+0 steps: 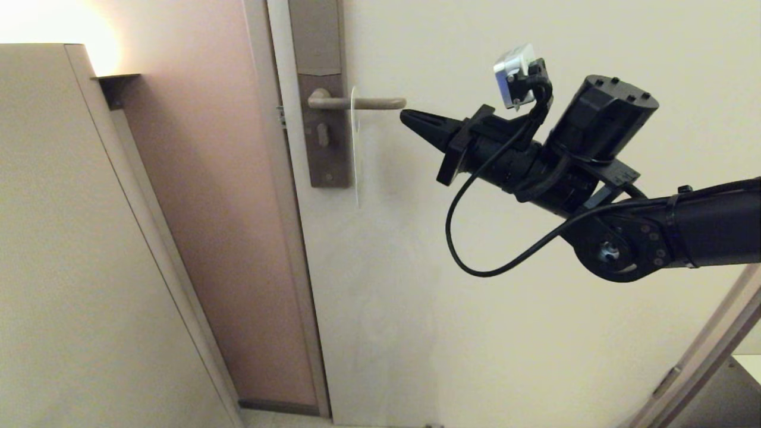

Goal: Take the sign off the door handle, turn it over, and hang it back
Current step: Hang the sign back with the other side facing out

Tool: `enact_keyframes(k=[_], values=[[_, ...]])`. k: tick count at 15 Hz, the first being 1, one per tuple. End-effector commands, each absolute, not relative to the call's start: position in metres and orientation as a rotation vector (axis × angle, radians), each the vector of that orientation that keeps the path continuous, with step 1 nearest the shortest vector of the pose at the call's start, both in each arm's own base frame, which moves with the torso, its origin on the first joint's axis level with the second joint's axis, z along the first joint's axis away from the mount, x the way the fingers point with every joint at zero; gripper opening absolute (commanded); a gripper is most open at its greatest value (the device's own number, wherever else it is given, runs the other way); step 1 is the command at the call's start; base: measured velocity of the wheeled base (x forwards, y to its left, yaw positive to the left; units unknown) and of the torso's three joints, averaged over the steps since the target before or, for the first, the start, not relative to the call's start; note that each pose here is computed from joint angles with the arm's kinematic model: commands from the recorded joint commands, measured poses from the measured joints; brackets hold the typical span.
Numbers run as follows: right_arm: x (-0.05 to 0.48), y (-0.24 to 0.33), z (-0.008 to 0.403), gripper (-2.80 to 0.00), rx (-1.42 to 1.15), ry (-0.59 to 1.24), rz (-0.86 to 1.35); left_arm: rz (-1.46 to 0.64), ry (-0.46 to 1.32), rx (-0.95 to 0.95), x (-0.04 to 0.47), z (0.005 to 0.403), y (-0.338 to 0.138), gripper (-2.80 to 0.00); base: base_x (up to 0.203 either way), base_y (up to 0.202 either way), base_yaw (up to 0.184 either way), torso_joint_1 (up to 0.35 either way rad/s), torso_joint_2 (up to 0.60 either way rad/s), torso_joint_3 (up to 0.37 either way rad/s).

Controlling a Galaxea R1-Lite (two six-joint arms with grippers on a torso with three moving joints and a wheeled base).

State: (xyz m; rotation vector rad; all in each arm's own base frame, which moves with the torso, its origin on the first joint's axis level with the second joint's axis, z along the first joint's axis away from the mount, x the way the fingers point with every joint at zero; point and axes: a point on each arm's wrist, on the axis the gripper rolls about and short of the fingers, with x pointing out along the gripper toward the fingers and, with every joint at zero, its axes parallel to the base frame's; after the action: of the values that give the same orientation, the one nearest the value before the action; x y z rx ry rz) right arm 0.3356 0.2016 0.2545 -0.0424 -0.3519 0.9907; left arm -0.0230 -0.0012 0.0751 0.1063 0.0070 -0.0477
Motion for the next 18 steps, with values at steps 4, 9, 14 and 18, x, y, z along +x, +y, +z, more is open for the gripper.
enact_keyframes(k=[4,9,14,18], values=[[0.318,0.191,0.241,-2.80,-0.055,-0.276,0.974,-0.048,0.007,0.107,-0.023,0.075,-0.001,-2.80,0.000,0.000,0.000,0.000,0.00,0.000],[0.332,0.220,0.205,-2.80,-0.060,-0.156,0.987,-0.048,0.007,0.107,-0.023,0.075,-0.001,-2.80,0.000,0.000,0.000,0.000,0.00,0.000],[0.355,0.248,0.191,-2.80,-0.098,-0.196,0.927,-0.048,0.007,0.107,-0.023,0.075,-0.001,-2.80,0.000,0.000,0.000,0.000,0.00,0.000],[0.372,0.261,0.189,-2.80,-0.204,-0.293,0.907,-0.048,0.007,0.107,-0.023,0.075,-0.001,-2.80,0.000,0.000,0.000,0.000,0.00,0.000]])
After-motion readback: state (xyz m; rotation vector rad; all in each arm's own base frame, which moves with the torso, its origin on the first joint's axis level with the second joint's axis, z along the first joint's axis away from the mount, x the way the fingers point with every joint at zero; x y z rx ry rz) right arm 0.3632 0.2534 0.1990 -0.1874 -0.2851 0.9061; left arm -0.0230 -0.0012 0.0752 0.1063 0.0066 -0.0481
